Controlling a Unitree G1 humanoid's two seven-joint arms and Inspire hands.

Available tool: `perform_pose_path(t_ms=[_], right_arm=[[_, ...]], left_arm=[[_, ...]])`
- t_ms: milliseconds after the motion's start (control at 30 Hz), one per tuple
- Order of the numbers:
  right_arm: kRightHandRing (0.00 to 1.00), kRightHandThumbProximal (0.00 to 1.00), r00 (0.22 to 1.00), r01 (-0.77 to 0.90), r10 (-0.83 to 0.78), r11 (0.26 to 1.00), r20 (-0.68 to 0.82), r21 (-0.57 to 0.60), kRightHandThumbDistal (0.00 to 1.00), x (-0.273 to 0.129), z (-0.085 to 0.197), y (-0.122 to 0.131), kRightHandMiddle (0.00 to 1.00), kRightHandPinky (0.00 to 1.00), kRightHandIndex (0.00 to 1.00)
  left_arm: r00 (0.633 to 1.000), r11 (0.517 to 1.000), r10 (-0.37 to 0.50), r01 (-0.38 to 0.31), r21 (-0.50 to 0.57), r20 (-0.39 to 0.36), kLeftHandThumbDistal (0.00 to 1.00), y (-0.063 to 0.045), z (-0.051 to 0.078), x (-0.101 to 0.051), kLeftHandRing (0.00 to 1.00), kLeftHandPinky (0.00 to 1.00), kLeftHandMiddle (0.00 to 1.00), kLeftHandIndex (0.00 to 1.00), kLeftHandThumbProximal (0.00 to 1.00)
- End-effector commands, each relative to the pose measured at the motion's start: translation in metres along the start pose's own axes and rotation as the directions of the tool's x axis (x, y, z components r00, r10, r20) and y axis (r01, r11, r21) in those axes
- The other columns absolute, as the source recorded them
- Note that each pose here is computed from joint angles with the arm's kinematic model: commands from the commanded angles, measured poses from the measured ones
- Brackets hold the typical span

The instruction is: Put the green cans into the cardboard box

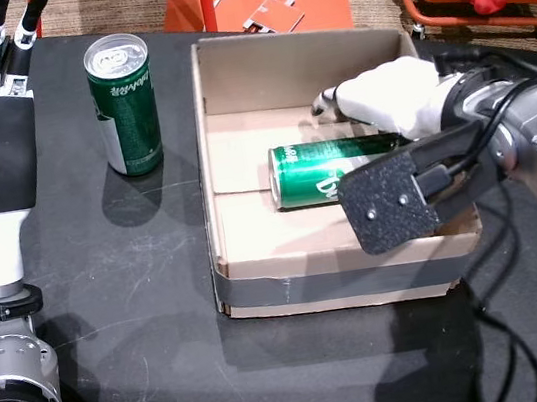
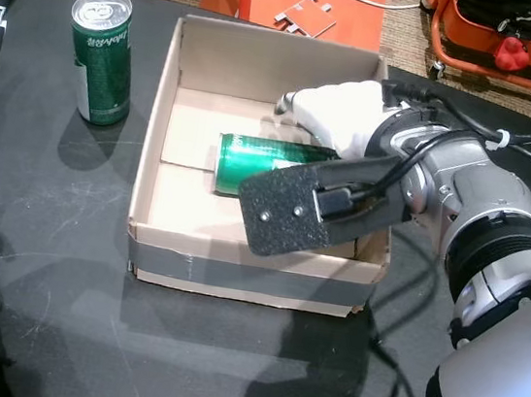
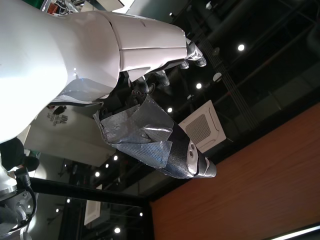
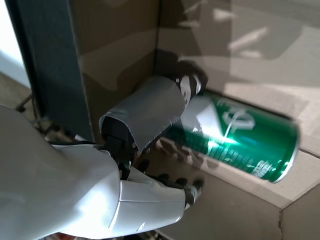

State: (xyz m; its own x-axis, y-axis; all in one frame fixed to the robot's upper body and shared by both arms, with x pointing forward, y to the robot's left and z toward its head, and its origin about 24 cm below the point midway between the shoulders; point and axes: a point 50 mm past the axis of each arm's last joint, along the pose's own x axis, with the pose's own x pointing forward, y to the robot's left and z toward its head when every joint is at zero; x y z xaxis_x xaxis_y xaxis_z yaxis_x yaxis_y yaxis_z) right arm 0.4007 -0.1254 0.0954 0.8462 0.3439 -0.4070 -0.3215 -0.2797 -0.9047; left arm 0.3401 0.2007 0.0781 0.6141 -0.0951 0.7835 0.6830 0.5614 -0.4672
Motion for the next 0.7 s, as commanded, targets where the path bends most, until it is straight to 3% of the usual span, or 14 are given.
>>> perform_pose_path(t_ms=[0, 200, 300, 367, 533, 667], right_arm=[[1.00, 0.73, 0.999, 0.043, -0.043, 0.999, -0.006, -0.023, 1.00, -0.001, -0.004, -0.009, 1.00, 1.00, 0.95], [1.00, 0.74, 0.996, 0.092, -0.092, 0.996, -0.005, -0.019, 1.00, -0.002, -0.004, -0.017, 1.00, 1.00, 1.00], [1.00, 0.71, 0.993, 0.117, -0.117, 0.992, -0.003, 0.038, 1.00, -0.003, -0.005, -0.023, 1.00, 1.00, 1.00], [1.00, 0.76, 0.991, 0.132, -0.132, 0.988, -0.003, 0.081, 1.00, -0.004, -0.007, -0.027, 1.00, 1.00, 1.00], [1.00, 0.81, 0.980, 0.191, -0.200, 0.935, -0.002, 0.299, 1.00, -0.012, -0.020, -0.040, 1.00, 1.00, 1.00], [1.00, 0.85, 0.968, 0.221, -0.251, 0.828, -0.013, 0.515, 1.00, -0.021, -0.036, -0.042, 1.00, 1.00, 0.84]], left_arm=[[1.000, 1.000, -0.002, 0.002, 0.001, -0.008, 0.97, -0.001, -0.002, 0.000, 1.00, 1.00, 0.87, 0.79, 0.28], [1.000, 1.000, 0.004, -0.004, -0.021, -0.011, 0.97, 0.000, -0.002, 0.001, 1.00, 1.00, 0.89, 0.84, 0.25], [1.000, 1.000, 0.017, -0.017, -0.006, -0.013, 0.98, 0.000, -0.002, 0.001, 1.00, 1.00, 0.87, 0.82, 0.27], [1.000, 1.000, 0.024, -0.024, -0.004, -0.013, 0.97, 0.000, -0.004, 0.002, 1.00, 1.00, 0.88, 0.82, 0.27], [0.999, 0.999, 0.044, -0.044, -0.018, 0.004, 0.96, -0.002, -0.008, 0.003, 1.00, 1.00, 0.87, 0.81, 0.27], [1.000, 0.999, 0.020, -0.020, 0.043, -0.003, 0.98, -0.002, -0.004, 0.006, 0.97, 0.97, 0.89, 0.89, 0.27]])
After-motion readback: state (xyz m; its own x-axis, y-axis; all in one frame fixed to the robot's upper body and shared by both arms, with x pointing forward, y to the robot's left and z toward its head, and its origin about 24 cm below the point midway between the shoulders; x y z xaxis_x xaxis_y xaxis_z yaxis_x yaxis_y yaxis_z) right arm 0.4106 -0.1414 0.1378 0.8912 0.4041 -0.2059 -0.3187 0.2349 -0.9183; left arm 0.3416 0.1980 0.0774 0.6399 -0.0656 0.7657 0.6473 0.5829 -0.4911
